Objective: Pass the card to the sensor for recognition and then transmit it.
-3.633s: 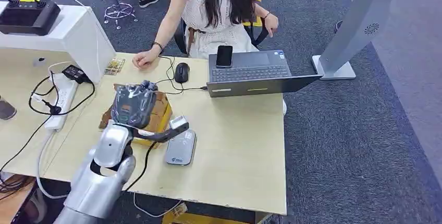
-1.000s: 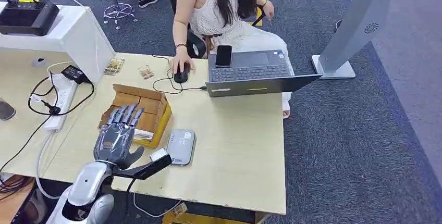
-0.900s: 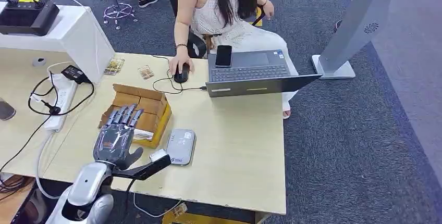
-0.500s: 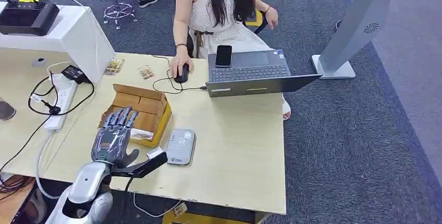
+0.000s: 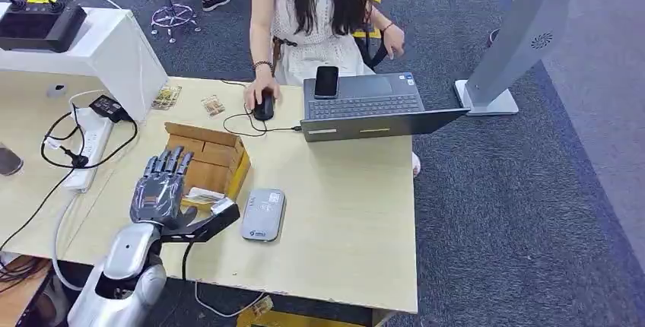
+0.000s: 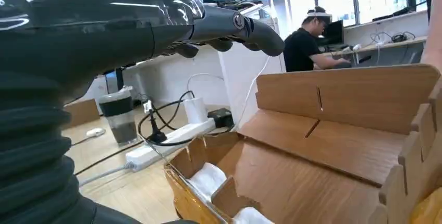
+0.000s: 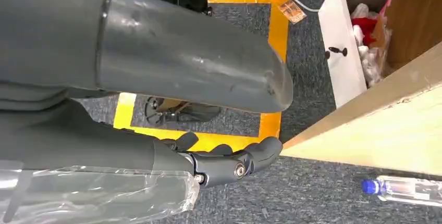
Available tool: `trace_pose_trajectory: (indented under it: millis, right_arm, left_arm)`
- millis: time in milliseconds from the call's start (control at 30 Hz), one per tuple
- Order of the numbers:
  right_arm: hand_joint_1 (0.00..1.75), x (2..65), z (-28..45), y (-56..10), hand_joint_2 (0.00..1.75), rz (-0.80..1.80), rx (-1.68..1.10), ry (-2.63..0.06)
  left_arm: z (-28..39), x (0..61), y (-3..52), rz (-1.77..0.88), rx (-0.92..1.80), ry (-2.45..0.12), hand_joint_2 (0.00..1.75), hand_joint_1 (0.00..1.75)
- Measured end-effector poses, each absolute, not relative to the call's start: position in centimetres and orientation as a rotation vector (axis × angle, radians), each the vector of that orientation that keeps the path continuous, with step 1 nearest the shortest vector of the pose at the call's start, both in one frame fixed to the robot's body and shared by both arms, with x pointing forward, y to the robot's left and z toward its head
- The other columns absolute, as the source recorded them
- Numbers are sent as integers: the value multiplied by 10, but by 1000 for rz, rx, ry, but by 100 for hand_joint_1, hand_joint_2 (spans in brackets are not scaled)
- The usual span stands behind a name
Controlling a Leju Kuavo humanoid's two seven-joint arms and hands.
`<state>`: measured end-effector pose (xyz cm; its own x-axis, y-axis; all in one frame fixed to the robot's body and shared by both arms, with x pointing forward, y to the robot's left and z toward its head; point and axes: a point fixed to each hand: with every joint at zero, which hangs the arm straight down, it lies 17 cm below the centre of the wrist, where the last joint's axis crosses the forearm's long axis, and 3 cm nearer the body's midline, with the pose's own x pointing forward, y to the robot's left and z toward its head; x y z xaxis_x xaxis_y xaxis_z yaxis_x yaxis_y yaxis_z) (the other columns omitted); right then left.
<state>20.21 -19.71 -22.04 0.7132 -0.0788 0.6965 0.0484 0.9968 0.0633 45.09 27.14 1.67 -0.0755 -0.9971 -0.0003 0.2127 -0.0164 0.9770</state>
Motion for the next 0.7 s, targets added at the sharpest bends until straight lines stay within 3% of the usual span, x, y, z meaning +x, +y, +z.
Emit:
trace_pose_trajectory:
  millis: [700]
  right_arm:
    - [0, 204, -219, -192, 0, -63, 56, -772]
  left_arm:
    - [-10, 441, 252, -1408, 927, -1090, 175, 0]
